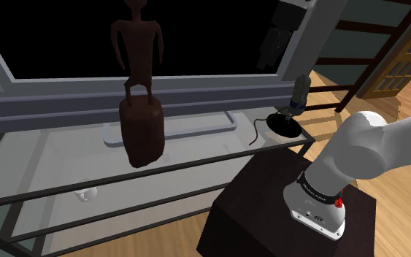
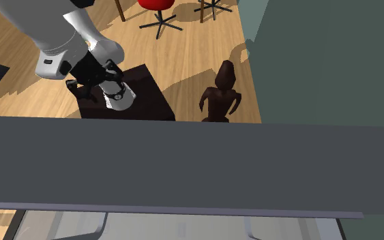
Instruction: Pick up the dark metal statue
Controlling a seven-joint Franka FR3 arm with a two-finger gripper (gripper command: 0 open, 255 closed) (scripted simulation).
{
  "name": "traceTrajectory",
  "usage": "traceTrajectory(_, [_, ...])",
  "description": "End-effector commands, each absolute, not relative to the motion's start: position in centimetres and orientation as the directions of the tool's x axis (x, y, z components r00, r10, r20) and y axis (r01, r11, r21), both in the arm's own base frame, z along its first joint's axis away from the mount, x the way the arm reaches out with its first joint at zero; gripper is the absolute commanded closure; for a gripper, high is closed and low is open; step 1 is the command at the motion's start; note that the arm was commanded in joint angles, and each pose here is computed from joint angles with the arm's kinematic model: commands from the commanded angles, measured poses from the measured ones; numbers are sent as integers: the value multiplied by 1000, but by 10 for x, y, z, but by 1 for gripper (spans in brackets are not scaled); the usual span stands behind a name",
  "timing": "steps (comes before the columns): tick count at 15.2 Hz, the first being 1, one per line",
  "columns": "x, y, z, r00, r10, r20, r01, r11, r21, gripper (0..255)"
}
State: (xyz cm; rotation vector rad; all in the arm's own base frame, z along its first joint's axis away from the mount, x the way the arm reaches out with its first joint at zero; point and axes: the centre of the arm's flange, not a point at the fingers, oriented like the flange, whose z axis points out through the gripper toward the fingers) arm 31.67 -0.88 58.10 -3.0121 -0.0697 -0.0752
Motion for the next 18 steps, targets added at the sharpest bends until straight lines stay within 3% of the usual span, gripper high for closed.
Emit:
traceTrajectory(1, [317,-9,581,998,43,53,49,-991,-126,0])
traceTrajectory(18, [468,123,631,885,430,176,459,-867,-192,0])
